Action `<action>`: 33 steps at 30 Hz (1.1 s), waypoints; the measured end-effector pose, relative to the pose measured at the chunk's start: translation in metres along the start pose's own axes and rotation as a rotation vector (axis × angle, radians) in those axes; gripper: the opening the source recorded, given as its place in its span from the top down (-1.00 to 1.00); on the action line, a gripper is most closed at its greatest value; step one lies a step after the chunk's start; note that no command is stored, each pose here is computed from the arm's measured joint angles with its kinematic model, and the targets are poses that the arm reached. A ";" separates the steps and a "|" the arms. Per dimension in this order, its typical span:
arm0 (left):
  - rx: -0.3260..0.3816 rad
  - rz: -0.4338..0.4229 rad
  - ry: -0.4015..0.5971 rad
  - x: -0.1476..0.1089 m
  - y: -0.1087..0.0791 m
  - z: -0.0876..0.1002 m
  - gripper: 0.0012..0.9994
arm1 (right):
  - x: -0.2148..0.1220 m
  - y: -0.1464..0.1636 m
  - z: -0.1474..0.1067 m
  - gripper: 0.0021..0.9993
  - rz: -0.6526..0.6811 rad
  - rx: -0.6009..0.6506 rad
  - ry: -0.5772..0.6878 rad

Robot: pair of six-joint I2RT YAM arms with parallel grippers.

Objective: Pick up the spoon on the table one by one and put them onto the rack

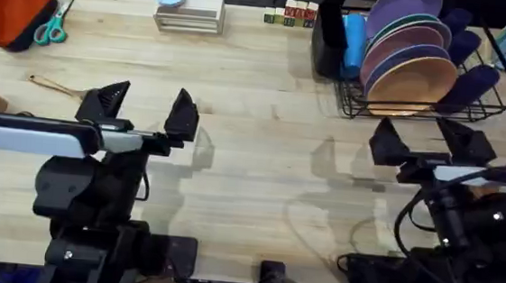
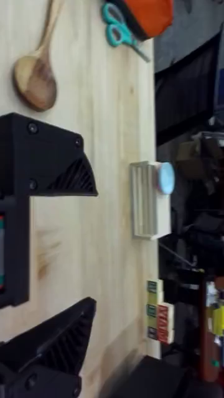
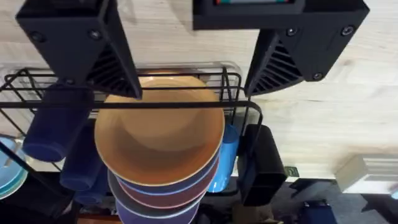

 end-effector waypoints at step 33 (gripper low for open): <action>0.003 -0.025 0.455 0.036 0.013 0.166 -0.99 | -0.016 0.014 0.194 -0.99 -0.020 0.005 0.289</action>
Point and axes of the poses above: each hand's point on the last joint's axis, 136 mm out from that joint toward the fingers, its own x axis out along the fingers, its own y axis along the line the jaws close on, z = x × y, the point moved 9 cm from there along -x, back along the fingers, and after that the axes turned 4 degrees about x, right-handed, at the moved point
